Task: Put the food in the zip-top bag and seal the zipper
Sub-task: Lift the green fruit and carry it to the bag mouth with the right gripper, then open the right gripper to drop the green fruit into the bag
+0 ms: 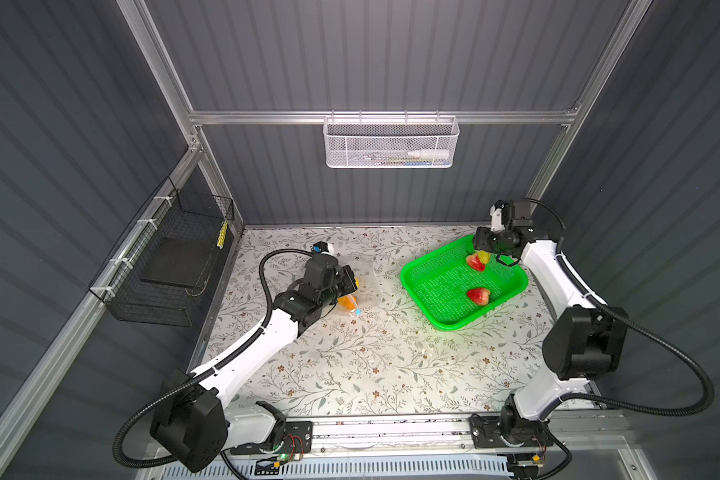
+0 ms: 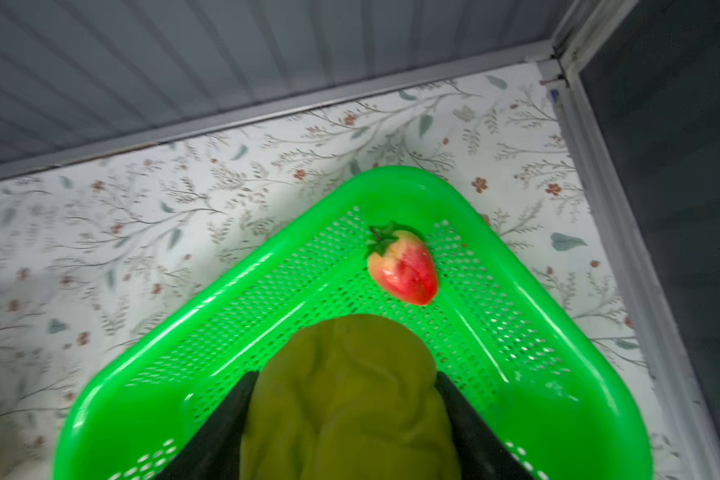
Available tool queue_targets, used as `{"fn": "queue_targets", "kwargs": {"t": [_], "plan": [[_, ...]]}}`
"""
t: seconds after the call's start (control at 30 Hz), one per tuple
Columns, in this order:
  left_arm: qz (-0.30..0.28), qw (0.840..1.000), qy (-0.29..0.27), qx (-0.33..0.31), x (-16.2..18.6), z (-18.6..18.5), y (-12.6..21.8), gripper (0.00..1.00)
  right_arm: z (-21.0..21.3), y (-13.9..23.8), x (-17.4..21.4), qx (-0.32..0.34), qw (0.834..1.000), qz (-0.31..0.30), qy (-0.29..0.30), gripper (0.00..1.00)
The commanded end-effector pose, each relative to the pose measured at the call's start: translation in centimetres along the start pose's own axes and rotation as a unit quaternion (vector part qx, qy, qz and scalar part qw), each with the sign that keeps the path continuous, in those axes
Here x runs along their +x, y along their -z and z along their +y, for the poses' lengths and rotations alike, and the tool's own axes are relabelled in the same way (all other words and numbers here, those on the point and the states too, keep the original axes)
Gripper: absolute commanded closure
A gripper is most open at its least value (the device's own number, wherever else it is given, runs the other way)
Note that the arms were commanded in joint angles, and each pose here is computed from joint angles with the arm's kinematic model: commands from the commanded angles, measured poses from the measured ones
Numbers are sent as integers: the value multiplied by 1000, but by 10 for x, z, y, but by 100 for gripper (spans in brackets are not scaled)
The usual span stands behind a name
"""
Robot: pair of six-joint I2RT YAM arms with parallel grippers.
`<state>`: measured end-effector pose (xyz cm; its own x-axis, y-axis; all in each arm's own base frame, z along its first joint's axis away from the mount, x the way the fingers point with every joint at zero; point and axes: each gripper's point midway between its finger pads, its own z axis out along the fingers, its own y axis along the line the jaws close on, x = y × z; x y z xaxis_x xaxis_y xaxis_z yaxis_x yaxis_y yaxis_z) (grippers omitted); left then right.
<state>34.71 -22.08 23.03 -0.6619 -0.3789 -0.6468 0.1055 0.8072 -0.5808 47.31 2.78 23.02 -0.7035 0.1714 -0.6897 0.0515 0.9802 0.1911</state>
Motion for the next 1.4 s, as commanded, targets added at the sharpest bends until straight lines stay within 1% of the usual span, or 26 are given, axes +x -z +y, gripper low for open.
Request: {"fn": "queue_targets", "kwargs": {"t": [0.0, 0.17, 0.2, 0.23, 0.33, 0.43, 0.6, 0.9, 0.97, 1.17, 1.37], "plan": [[-4, 1000, 5, 8, 0, -3, 5, 100, 59, 14, 3, -109, 994, -13, -18, 46], [-3, 1000, 7, 10, -1, -4, 5, 100, 134, 36, 13, -216, 976, -34, -21, 48], [-3, 1000, 6, 10, 0, -4, 5, 100, 147, 38, 17, -230, 972, -32, -26, 48], [-2, 1000, 6, 10, 0, -4, 5, 100, 165, 41, 25, -260, 965, -20, -28, 49], [-1, 1000, 7, 11, 0, -5, 5, 100, 205, 48, 43, -316, 948, -4, -36, 50], [1, 1000, 6, 11, 1, -5, 4, 100, 239, 55, 62, -360, 932, 9, -44, 51], [1, 1000, 6, 13, 0, -6, 4, 100, 278, 64, 90, -411, 909, 17, -64, 52], [1, 1000, 7, 12, 1, -5, 6, 100, 308, 69, 128, -458, 884, -9, -89, 52], [1, 1000, 9, 12, 1, -4, 6, 100, 311, 63, 131, -450, 889, -19, -90, 51], [4, 1000, 10, 15, 2, -6, 6, 100, 327, 46, 150, -442, 895, -2, -60, 51], [3, 1000, 11, 15, 2, -5, 6, 100, 342, 37, 170, -446, 894, 32, -42, 51]]}}
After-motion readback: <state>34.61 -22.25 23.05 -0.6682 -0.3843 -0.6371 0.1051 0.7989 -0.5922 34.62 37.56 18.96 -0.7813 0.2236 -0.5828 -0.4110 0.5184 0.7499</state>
